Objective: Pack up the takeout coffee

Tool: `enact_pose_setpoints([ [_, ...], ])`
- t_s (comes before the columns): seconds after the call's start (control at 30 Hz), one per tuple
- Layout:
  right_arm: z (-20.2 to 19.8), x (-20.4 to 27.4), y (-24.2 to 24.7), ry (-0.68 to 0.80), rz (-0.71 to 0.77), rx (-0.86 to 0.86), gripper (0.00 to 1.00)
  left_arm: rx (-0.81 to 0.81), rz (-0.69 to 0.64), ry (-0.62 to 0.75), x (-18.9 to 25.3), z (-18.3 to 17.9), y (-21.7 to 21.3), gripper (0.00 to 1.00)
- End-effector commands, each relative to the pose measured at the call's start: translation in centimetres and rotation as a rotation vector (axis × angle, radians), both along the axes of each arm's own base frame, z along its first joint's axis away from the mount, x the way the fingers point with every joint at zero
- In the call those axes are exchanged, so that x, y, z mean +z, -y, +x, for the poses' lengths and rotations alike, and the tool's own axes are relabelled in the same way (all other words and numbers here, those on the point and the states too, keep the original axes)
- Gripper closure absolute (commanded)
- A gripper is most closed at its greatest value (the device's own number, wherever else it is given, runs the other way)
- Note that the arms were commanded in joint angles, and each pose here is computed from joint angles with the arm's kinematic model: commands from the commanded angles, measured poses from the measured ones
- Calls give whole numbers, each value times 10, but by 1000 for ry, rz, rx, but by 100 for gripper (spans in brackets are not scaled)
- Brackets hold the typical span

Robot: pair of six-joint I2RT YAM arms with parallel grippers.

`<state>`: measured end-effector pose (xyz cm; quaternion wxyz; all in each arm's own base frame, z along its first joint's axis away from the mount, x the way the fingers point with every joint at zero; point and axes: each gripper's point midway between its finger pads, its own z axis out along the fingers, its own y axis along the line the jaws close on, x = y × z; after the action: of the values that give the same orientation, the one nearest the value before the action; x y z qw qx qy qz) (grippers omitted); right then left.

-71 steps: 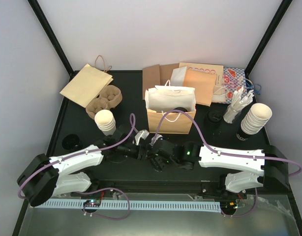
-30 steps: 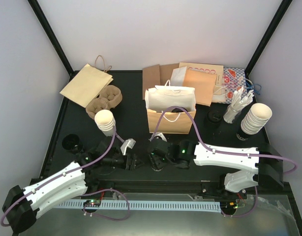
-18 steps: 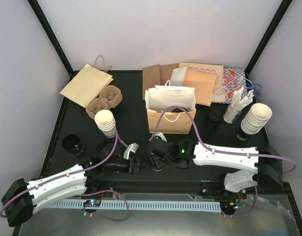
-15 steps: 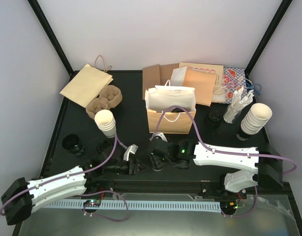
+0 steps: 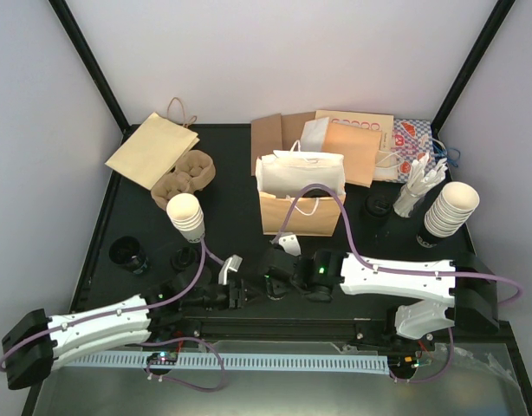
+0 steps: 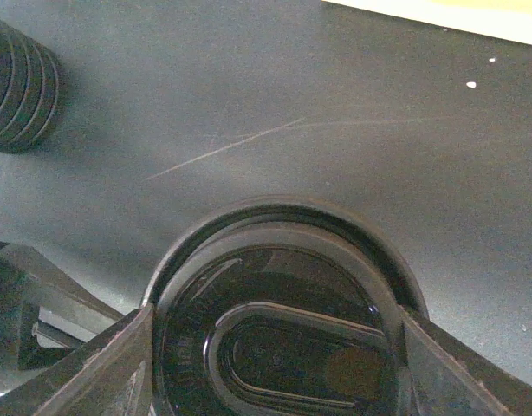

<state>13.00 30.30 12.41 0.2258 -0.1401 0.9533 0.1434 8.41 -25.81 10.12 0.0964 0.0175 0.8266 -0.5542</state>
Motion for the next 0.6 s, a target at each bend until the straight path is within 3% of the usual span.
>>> enact_pose_setpoints([
  [0.0, -22, -39, 38, -117, -173, -69, 36, 16, -58, 8, 15, 3, 8, 37],
  [0.57, -23, -37, 37, -120, -155, -74, 36, 53, -97, -10, 16, 6, 16, 39],
])
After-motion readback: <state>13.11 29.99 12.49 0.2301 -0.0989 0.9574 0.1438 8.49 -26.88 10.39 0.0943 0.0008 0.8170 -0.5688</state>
